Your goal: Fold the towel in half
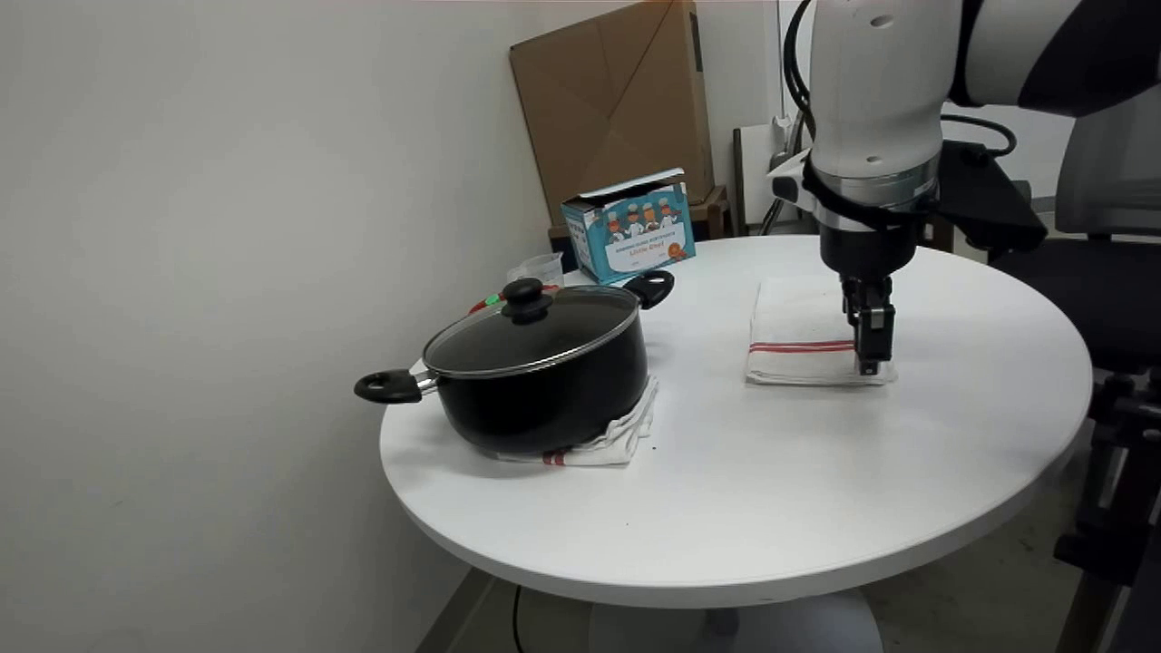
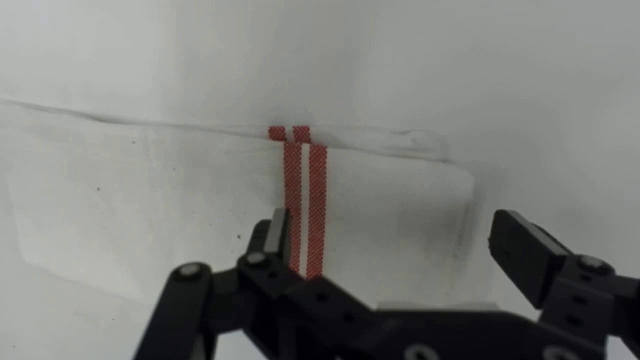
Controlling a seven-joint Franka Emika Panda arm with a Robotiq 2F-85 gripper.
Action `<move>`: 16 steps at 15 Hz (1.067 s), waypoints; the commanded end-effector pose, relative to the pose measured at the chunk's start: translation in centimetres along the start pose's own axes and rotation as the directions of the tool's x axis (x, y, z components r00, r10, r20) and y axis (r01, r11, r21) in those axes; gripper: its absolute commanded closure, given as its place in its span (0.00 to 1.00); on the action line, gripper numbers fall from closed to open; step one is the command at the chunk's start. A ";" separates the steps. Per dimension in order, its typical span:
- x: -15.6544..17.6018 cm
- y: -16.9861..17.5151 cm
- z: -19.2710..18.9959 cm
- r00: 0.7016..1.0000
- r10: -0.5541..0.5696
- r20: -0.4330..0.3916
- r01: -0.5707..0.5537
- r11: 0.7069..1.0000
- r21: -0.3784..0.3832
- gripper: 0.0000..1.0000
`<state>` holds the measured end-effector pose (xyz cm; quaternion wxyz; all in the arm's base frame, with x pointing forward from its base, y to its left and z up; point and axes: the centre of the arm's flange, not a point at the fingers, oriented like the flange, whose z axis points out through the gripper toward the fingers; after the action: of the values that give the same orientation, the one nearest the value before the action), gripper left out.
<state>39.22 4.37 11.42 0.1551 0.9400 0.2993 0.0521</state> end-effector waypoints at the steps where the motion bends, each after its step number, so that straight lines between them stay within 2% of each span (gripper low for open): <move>1: -0.6 -0.9 3.2 1.000 0.002 -0.016 -0.002 1.000 0.004 0.00; 2: -0.7 -1.1 3.5 1.000 -0.001 -0.016 0.001 1.000 0.004 0.00; 3: -0.9 -1.3 3.9 1.000 -0.006 -0.017 0.006 1.000 0.002 0.25; 4: -1.1 -1.5 4.2 1.000 -0.013 -0.020 0.013 1.000 0.000 0.26; 8: -1.3 -1.8 4.6 0.999 -0.033 -0.033 0.033 0.999 -0.004 0.57; 12: -1.6 -1.7 3.4 0.998 -0.032 -0.050 0.032 0.999 0.004 0.87; 15: -2.3 -2.0 0.9 0.997 -0.024 -0.075 0.028 0.998 0.059 0.92; 16: -2.6 -2.4 0.1 0.996 -0.024 -0.089 0.032 0.996 0.088 0.88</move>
<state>38.13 3.99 8.92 0.1424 0.9333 0.3212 0.0739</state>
